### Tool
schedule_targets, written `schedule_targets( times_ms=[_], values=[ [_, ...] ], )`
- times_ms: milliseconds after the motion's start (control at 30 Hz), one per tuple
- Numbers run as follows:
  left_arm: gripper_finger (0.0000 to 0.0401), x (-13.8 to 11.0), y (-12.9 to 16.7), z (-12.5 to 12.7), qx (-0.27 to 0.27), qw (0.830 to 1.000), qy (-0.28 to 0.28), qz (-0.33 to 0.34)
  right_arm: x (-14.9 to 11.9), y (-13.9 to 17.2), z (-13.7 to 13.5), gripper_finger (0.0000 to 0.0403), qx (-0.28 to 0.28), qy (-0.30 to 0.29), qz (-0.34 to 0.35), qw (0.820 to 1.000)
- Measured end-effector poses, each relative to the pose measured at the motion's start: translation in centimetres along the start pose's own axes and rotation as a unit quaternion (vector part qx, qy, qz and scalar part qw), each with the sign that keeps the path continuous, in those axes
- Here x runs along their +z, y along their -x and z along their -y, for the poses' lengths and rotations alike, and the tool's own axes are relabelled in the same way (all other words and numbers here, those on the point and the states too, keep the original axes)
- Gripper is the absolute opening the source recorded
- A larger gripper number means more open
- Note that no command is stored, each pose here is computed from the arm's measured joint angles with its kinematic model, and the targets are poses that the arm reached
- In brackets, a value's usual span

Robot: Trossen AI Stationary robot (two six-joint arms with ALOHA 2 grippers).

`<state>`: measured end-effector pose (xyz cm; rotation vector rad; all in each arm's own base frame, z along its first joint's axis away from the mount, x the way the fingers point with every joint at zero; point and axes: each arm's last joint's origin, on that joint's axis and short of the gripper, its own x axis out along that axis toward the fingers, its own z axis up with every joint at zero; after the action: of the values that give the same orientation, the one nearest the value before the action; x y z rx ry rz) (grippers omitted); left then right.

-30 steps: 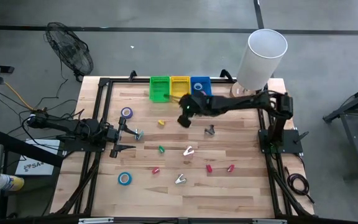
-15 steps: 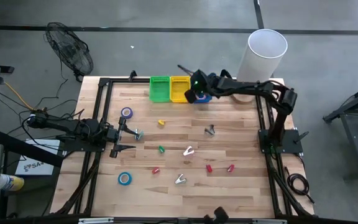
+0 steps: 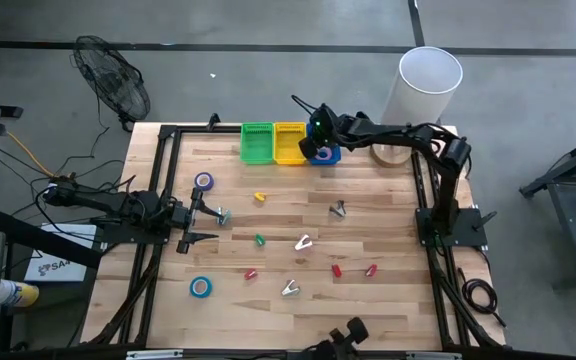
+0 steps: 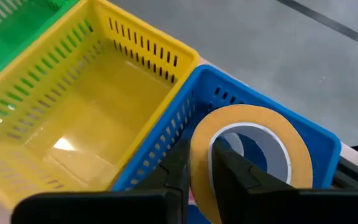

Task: Pick and place Stapler, Stapler remover, tape
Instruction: Put the yellow tape into the blue bin

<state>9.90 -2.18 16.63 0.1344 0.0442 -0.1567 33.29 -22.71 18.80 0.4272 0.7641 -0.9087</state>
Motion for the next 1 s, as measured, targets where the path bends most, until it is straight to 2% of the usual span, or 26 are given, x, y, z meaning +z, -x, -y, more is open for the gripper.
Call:
schedule_targets(
  times_ms=[333, 533, 1000],
  values=[
    [0.0259, 0.0, 0.0, 0.0, 0.000, 1.000, 0.000, 0.000, -0.1, -1.6, 1.1, 0.0045, 0.001, -0.014, -0.008, 1.000],
    [0.0259, 0.0, 0.0, 0.0, -0.001, 1.000, 0.000, 0.000, 0.2, -1.6, 0.9, 0.0040, 0.022, -0.019, 0.006, 1.000],
    [0.0259, 0.0, 0.0, 0.0, -0.001, 1.000, 0.000, 0.000, 0.2, -1.6, 0.9, 0.0044, 0.029, -0.028, 0.002, 0.999]
  ],
)
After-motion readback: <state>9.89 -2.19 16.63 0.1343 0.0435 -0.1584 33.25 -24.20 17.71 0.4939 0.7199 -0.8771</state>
